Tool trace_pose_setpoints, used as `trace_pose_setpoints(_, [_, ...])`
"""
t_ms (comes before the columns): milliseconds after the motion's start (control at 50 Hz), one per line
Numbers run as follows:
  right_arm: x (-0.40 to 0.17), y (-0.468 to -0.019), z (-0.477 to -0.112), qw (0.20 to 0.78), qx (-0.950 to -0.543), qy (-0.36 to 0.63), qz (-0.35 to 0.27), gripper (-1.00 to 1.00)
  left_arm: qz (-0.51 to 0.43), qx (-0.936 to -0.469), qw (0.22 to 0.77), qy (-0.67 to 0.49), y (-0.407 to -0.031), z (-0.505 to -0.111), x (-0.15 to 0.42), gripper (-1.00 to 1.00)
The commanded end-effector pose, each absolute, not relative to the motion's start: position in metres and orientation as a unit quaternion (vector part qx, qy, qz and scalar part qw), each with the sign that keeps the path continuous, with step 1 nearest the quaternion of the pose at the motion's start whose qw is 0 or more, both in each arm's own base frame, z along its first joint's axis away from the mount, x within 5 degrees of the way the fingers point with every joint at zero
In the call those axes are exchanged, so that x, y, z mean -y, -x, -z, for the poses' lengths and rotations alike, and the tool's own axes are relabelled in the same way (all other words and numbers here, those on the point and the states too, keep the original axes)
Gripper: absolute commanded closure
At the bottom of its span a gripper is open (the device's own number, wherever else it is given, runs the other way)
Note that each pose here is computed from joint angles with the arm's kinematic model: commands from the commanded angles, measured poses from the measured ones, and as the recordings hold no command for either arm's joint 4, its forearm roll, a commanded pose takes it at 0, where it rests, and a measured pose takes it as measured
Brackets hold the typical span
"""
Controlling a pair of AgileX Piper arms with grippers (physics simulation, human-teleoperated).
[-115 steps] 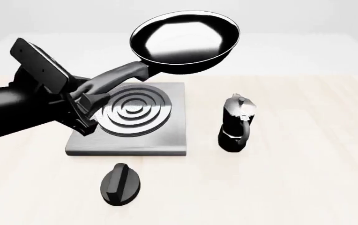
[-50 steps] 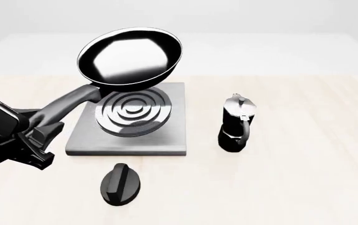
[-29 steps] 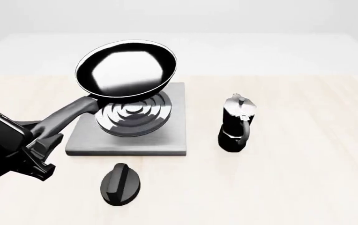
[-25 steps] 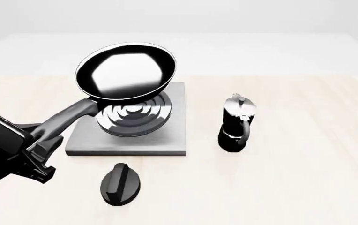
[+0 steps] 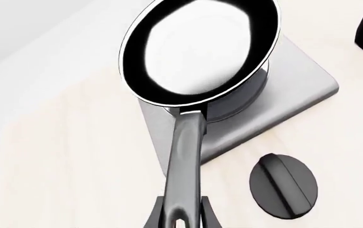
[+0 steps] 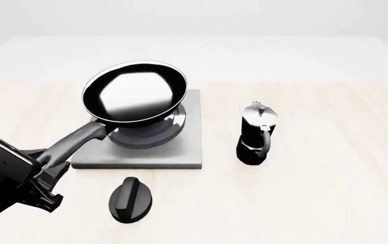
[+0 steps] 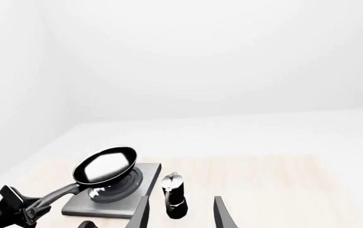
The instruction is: Put the frying pan on the stove.
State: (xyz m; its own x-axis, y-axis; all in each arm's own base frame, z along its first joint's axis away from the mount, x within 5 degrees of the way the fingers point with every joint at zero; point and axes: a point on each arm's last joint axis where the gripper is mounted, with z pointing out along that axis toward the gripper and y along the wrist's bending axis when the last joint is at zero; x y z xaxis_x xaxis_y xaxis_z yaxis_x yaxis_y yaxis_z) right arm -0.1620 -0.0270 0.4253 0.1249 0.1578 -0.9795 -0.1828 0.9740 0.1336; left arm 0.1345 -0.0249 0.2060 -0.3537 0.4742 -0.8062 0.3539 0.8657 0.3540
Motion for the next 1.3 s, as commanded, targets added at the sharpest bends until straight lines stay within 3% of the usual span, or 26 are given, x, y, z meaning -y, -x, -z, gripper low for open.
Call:
trace_pose_setpoints(20, [0.027, 0.162, -0.425, 0.750, -0.652, 0.010, -0.113, -1.00, -0.039, -0.822, 0.527, -0.213, -0.138, -0.206, 0.025, 1.00])
trace_pose_setpoints(1300, [0.027, 0.162, -0.426, 0.751, -0.651, 0.010, -0.112, -1.00, -0.034, -0.832, 0.512, -0.210, -0.143, -0.185, 0.026, 1.00])
